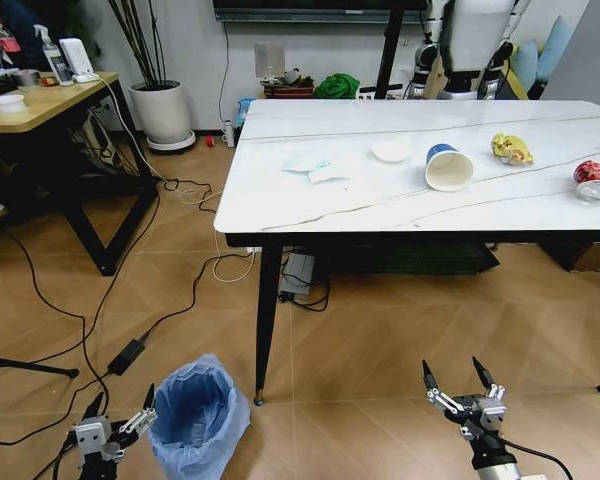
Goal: Pick up the trash bin and place the trash from the table into it.
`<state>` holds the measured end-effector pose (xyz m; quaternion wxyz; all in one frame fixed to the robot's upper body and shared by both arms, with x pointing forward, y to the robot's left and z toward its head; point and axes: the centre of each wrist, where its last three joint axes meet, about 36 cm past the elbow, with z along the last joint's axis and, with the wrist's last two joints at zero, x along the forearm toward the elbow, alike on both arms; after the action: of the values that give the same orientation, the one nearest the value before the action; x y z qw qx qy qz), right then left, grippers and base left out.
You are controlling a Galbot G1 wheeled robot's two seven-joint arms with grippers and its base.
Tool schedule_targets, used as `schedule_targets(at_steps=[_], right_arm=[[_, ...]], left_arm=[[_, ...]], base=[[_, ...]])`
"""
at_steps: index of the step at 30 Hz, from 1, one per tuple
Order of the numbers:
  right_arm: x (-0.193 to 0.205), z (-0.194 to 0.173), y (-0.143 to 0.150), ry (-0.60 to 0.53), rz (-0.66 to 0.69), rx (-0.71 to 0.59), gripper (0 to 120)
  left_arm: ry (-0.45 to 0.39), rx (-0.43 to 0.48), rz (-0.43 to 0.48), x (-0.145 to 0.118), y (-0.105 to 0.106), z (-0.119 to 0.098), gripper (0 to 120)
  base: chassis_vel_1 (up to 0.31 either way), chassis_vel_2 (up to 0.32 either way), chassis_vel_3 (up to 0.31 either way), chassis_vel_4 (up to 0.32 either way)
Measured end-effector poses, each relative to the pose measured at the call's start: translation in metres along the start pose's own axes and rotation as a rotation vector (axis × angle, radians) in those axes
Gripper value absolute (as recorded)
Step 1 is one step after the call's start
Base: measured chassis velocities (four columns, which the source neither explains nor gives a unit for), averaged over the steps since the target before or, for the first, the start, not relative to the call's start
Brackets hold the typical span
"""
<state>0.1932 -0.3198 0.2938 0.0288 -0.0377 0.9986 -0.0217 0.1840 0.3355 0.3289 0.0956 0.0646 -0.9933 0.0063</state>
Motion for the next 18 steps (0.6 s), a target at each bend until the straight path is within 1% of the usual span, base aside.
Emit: schedule_targets(at_steps=[15, 18], right_arm=[[-0.002, 0.004, -0.002, 0.007, -0.014, -0.002, 100], [-0.002, 0.007, -0.002, 0.011, -0.016, -0.005, 100]], left_arm=[[0.005, -0.009, -0.01, -0.002, 0.0, 0.008, 100], [0.013, -0.021, -0.011, -0.005, 0.003, 0.013, 100]], base=[[0.0, 0.0, 0.0, 0.0], [0.0, 0.0, 0.0, 0.0]])
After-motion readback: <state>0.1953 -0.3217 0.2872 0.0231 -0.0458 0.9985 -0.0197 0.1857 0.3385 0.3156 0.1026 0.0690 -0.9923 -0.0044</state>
